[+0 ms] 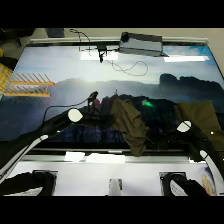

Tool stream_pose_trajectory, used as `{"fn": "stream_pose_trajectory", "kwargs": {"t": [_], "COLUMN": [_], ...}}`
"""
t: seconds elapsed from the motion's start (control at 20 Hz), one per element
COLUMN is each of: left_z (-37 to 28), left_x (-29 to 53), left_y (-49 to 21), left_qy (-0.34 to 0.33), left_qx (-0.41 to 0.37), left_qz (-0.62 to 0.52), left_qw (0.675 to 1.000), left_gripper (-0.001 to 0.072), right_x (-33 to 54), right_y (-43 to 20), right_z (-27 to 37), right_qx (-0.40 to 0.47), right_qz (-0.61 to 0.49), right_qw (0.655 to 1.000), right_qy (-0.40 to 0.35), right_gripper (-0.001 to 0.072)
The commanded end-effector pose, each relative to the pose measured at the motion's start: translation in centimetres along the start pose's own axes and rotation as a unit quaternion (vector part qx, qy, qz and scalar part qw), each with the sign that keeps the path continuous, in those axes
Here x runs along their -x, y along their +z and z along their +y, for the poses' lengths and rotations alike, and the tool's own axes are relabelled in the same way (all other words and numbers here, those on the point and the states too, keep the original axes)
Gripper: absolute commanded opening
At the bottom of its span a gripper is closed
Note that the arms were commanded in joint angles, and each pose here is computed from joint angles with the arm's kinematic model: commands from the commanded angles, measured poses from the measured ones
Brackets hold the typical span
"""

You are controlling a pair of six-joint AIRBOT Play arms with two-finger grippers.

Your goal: Fold the shirts.

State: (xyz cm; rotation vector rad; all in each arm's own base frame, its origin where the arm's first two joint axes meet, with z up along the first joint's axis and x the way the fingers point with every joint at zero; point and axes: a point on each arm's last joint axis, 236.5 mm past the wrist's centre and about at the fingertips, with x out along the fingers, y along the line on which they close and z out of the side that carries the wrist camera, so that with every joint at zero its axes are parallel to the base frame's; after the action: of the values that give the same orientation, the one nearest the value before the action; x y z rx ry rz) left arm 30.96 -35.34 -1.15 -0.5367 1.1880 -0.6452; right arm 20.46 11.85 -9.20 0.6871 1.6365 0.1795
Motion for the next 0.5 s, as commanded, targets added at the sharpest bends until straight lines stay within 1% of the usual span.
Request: {"fn": "stream_pose_trajectory", "kwargs": {"t": [0.0, 0.1, 0.15, 0.2, 0.25, 0.35, 0.45], "left_z": [-1.7, -4.3, -5.9, -7.8, -9.7, -13.7, -17.2], "left_x": [4.4, 10.3, 14.1, 18.4, 22.5, 31.8, 41.0], "left_y": [5.1, 10.1, 12.4, 14.3, 15.7, 17.3, 16.8], "left_qy": [-0.020, -0.042, -0.054, -0.066, -0.078, -0.104, -0.128], "left_qx": [-0.044, -0.075, -0.091, -0.108, -0.120, -0.148, -0.169], "left_qz": [-0.073, -0.155, -0.202, -0.252, -0.300, -0.407, -0.509], "left_qw": [0.996, 0.984, 0.974, 0.959, 0.943, 0.896, 0.834], "left_gripper": [0.0031, 0.0031, 0.0031, 0.0031, 0.0031, 0.0031, 0.0031], "right_x": [3.3, 9.0, 13.0, 17.7, 22.5, 32.5, 40.9], "right_y": [1.1, 3.7, 4.9, 5.6, 5.7, 3.6, -0.4], "right_z": [2.8, 6.1, 8.4, 10.9, 13.2, 18.0, 21.3], "right_qx": [0.087, 0.155, 0.192, 0.228, 0.255, 0.296, 0.326], "right_qz": [-0.031, -0.126, -0.190, -0.262, -0.331, -0.468, -0.573], "right_qw": [0.996, 0.980, 0.963, 0.938, 0.908, 0.832, 0.750], "right_qy": [0.014, 0.010, 0.010, 0.010, 0.013, 0.035, 0.056], "right_gripper": [0.0024, 0.0024, 0.0025, 0.0025, 0.0025, 0.0025, 0.0025]}}
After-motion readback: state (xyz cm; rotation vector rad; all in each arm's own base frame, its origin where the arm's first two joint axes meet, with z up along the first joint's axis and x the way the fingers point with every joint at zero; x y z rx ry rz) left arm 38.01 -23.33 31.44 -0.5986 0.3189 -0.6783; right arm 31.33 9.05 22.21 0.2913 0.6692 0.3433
